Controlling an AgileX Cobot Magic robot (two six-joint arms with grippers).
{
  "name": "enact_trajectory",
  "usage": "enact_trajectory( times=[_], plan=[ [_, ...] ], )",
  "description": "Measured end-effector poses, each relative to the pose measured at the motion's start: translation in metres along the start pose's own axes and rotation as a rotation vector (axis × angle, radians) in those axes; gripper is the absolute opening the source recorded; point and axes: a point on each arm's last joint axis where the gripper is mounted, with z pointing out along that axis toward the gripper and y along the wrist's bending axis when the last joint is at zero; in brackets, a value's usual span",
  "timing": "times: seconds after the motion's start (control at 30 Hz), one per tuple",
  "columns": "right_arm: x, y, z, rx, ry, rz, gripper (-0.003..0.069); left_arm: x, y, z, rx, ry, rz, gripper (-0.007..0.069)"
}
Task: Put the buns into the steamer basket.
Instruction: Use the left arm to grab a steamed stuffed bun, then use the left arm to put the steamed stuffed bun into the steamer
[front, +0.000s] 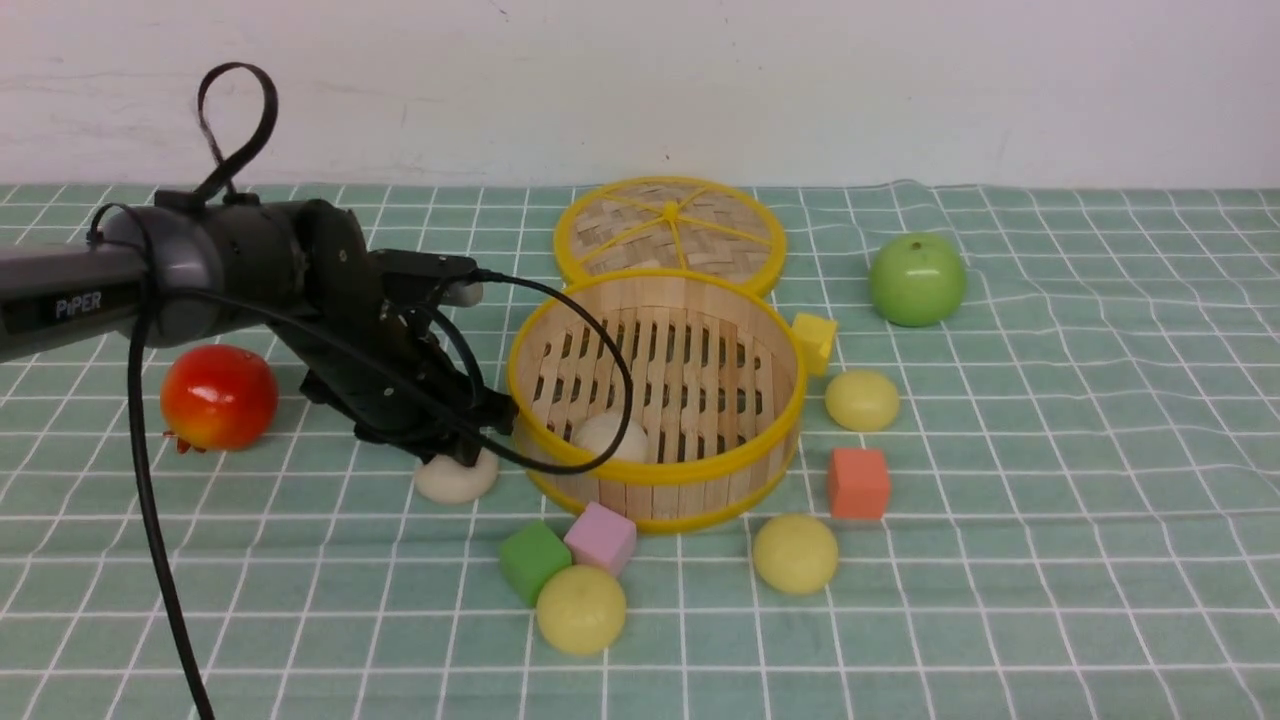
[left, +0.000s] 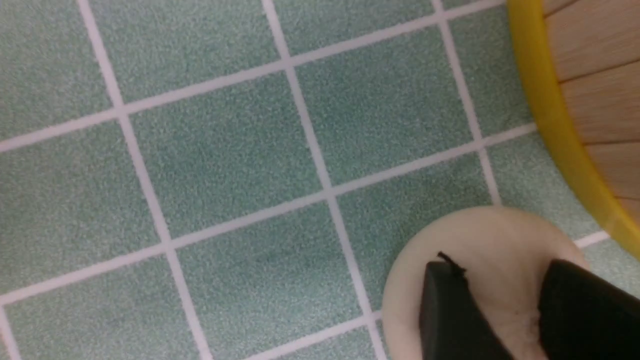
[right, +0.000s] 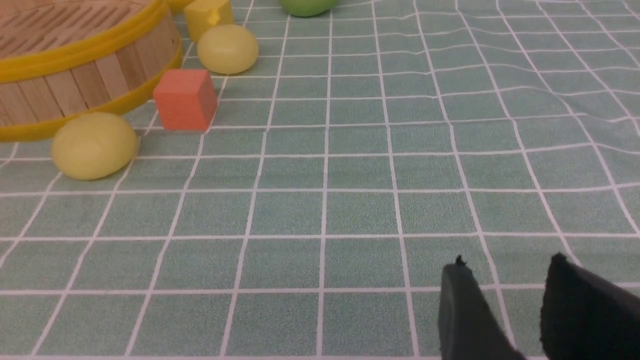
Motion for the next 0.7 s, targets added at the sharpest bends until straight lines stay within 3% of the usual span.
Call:
enact_trajectory(
  times=[0.17,0.37,0.43,0.57,0.7],
  plan=[
    [0.0,0.0,0.0,0.0,0.0,0.0,0.024,0.001,-0.002,-0.012,0.011,0.031,0.002,0.0003],
    [0.0,0.0,0.0,0.0,0.0,0.0,0.024,-0.006,-0.018,-0.065,0.06,-0.044,0.018,-0.0008],
    [0.0,0.0,0.0,0.0,0.0,0.0,0.024,-0.016,-0.042,-0.094,0.118,-0.153,0.093,-0.0008],
    [0.0,0.0,0.0,0.0,0.0,0.0,0.024,-0.03,-0.074,-0.095,0.163,-0.221,0.203,-0.0008],
    [0.0,0.0,0.0,0.0,0.0,0.0,0.024,-0.049,-0.077,-0.078,0.145,-0.222,0.195,-0.0008]
  ],
)
